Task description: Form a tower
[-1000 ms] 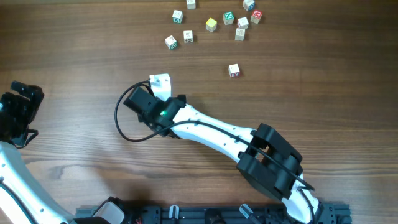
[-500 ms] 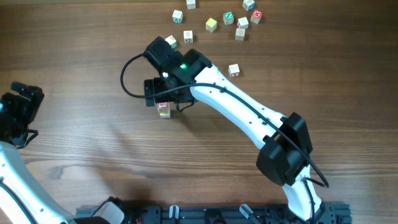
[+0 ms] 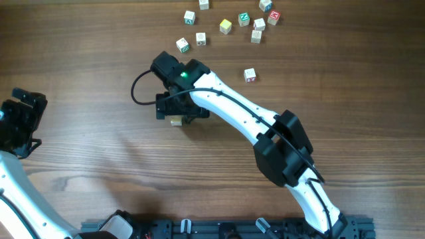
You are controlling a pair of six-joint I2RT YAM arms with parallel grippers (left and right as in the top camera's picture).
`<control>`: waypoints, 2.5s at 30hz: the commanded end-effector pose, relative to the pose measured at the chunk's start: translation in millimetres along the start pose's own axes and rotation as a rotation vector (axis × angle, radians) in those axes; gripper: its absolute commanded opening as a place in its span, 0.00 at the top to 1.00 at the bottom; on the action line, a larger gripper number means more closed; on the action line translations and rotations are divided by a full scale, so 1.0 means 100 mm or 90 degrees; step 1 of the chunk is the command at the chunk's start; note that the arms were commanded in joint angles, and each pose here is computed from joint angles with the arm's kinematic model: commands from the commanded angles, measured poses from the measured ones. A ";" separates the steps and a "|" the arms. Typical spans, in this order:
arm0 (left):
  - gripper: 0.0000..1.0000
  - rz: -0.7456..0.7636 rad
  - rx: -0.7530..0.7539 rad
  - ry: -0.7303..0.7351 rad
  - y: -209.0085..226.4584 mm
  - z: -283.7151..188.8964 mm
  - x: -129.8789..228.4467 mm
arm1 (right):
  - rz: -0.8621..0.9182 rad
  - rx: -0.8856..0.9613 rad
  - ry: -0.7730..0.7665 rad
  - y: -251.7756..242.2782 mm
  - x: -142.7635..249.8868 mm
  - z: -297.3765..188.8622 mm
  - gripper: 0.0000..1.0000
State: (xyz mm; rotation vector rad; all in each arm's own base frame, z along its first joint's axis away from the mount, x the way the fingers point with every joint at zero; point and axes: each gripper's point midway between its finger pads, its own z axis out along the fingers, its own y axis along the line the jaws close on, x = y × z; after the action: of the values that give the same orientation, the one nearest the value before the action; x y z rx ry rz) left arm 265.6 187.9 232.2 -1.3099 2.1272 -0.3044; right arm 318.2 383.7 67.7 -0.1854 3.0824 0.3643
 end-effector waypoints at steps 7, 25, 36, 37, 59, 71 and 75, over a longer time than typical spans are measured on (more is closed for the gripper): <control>0.00 -0.005 -0.001 0.000 0.00 0.01 -0.01 | -0.016 -0.030 -0.101 0.21 -0.16 -1.36 0.01; 0.00 -0.006 -0.002 0.002 0.00 0.01 0.00 | 0.022 0.132 -0.039 0.06 -0.16 0.15 0.01; 0.00 -0.006 -0.002 0.002 0.00 0.01 0.00 | 0.030 0.134 -0.011 0.05 -0.12 0.50 0.01; 0.00 -0.006 -0.002 0.002 0.00 0.01 0.00 | 0.033 0.130 -0.016 0.06 -0.14 0.51 0.01; 0.00 -0.005 -0.002 0.001 0.00 0.00 -0.01 | 0.055 0.121 0.017 0.08 -0.03 0.52 0.41; 0.00 -0.006 -0.002 0.002 0.00 0.01 0.00 | 0.065 0.130 0.027 0.04 0.00 0.57 0.40; 0.00 -0.005 -0.002 0.001 0.00 0.01 -0.01 | 0.067 0.126 0.047 0.05 0.05 0.67 0.46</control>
State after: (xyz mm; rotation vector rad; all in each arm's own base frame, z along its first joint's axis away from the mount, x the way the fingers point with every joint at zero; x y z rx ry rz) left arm 265.2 187.5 231.8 -1.3162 2.1270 -0.3071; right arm 320.2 405.0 23.7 -0.0497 3.1370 0.0882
